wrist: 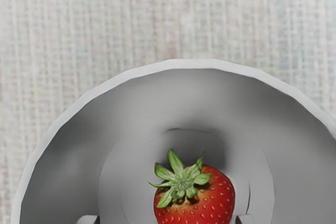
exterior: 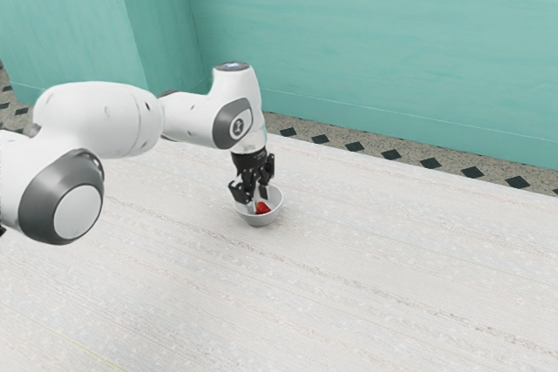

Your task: Take strawberry from the bowl

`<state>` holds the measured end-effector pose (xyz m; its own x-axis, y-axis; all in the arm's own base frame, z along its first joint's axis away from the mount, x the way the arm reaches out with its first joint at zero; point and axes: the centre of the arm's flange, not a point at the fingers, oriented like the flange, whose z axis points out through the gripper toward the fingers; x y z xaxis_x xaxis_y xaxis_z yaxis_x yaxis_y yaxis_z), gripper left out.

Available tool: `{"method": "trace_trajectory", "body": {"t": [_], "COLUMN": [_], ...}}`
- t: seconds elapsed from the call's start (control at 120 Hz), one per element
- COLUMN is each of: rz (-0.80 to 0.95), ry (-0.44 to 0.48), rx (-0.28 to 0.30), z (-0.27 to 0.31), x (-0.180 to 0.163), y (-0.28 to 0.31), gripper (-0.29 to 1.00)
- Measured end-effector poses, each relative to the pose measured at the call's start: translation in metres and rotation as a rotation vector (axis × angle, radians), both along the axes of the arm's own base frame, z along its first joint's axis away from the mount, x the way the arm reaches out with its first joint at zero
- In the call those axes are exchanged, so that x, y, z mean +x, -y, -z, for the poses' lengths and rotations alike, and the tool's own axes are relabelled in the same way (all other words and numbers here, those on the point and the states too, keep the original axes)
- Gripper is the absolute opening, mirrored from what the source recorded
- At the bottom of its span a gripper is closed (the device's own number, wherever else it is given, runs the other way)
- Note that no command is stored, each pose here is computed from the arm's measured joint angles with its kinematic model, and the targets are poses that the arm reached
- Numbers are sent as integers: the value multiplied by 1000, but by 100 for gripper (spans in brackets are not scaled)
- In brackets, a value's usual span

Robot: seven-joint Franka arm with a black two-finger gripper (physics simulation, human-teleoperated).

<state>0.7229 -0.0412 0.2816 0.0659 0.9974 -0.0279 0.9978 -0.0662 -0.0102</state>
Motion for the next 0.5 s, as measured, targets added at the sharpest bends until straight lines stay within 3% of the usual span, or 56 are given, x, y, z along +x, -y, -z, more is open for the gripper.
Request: {"method": "trace_trajectory", "body": {"t": [0.5], "rz": [-16], "ry": [6], "rx": [7], "z": [17], "x": [6], "y": [-1], "gripper": [30]}}
